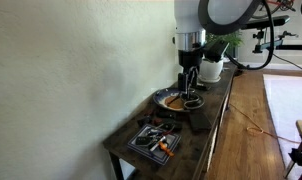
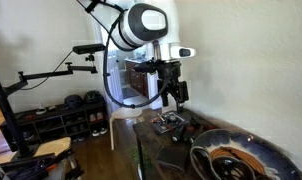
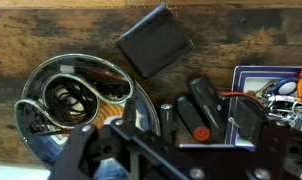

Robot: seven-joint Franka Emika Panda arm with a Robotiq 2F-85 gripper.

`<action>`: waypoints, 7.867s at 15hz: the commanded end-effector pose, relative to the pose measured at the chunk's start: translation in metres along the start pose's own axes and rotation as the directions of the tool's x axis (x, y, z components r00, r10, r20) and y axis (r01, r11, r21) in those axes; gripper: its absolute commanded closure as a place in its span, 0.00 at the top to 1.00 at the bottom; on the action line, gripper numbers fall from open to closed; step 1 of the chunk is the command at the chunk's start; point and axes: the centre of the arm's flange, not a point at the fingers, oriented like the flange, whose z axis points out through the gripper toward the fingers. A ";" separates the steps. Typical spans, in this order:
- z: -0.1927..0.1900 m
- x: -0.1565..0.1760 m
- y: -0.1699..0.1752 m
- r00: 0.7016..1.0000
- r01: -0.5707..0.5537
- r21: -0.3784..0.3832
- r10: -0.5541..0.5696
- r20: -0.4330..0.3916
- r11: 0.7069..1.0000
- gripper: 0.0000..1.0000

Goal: Pick up the black object and put it in the bowl

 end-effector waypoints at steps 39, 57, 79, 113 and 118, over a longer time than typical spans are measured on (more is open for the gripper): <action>0.144 0.040 -0.046 0.852 0.522 0.054 -0.523 0.001 0.851 0.97; 0.107 0.037 -0.029 0.873 0.486 0.026 -0.485 -0.048 0.873 0.17; 0.097 0.047 -0.030 0.881 0.473 0.036 -0.471 -0.049 0.880 1.00; 0.140 0.080 -0.041 0.857 0.516 0.056 -0.513 -0.054 0.855 1.00; 0.139 0.073 -0.045 0.860 0.510 0.072 -0.507 -0.059 0.857 1.00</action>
